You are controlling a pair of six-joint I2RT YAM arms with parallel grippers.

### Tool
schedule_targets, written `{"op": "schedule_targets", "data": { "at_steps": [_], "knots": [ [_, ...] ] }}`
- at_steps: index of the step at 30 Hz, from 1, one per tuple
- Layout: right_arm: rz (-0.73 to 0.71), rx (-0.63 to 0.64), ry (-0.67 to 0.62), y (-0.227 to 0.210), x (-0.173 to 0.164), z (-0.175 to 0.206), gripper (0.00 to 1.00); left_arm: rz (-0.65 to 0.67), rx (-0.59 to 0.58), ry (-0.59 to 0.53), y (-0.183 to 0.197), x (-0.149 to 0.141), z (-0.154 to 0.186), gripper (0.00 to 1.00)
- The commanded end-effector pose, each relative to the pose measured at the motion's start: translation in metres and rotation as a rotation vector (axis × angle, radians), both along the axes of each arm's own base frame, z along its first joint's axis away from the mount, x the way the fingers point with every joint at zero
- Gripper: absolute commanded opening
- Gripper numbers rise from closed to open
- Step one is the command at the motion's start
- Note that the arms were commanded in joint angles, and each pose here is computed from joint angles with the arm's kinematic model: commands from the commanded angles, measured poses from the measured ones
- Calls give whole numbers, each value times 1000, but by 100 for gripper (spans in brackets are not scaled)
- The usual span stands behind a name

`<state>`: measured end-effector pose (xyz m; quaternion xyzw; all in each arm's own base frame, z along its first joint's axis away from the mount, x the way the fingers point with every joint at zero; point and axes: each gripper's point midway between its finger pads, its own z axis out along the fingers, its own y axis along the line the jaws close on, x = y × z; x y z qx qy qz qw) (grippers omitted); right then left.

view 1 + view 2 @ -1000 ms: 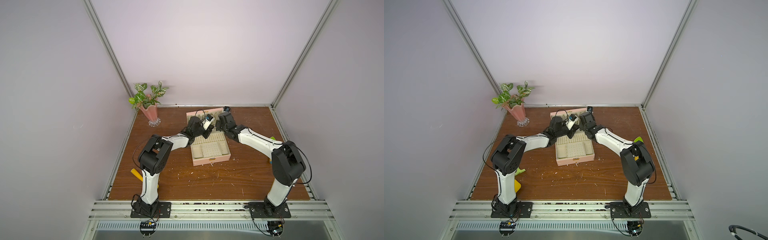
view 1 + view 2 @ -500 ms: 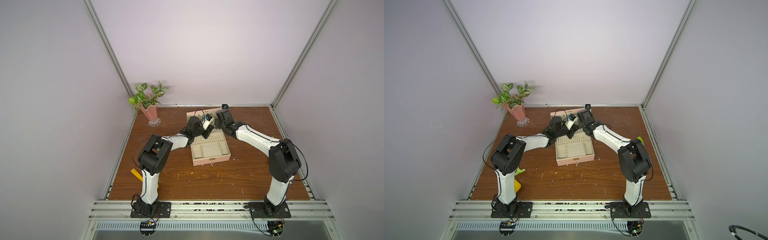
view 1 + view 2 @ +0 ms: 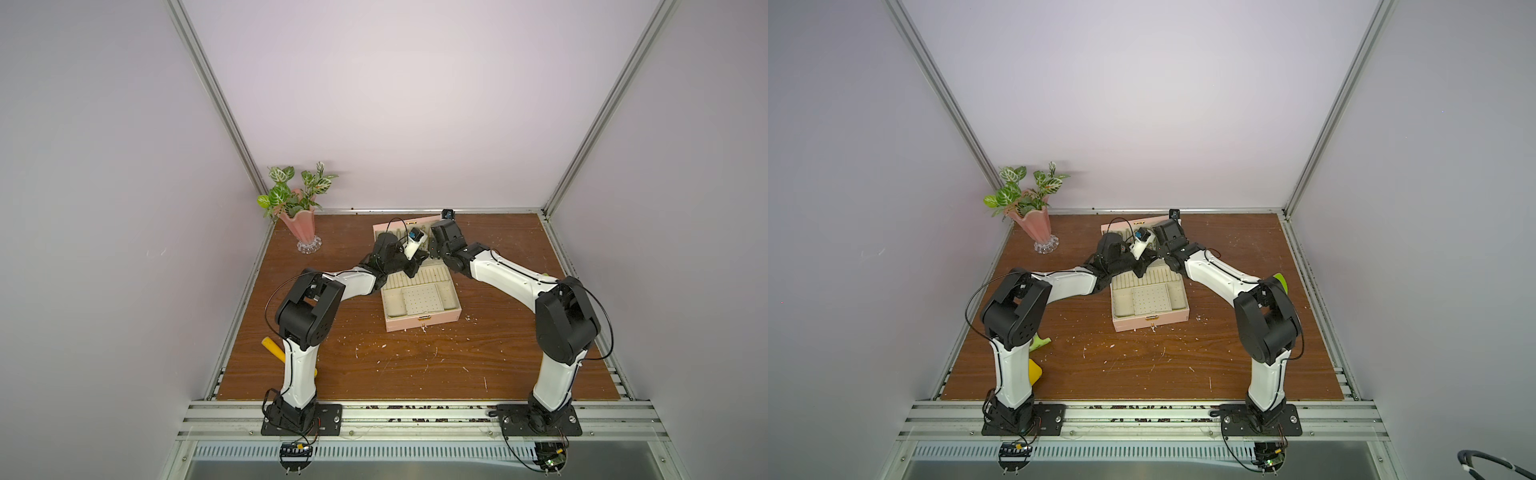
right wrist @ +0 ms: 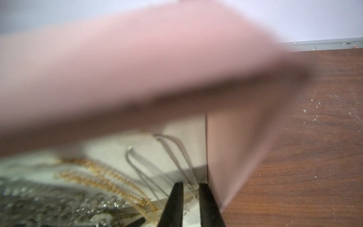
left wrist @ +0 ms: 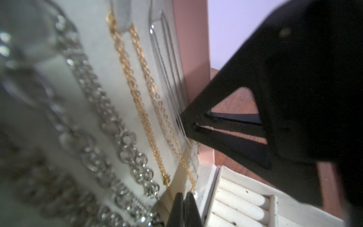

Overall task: Put jewelry chain into jewelry box
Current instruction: Adjust the necklace in the storage slot.

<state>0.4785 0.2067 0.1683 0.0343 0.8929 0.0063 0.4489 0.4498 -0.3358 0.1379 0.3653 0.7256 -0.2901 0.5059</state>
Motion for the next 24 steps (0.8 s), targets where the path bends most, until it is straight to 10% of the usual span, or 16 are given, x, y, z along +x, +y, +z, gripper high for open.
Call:
{"op": "schedule_targets", "data": {
  "at_steps": [1,24],
  "knots": [
    [-99,-108,31,-36,6,-18,18,-42,-75,-63,-3,1,31,1],
    [26,-25,-6,-7,19,-7,0,-29,-62,-44,-4,6,24,1]
  ]
}}
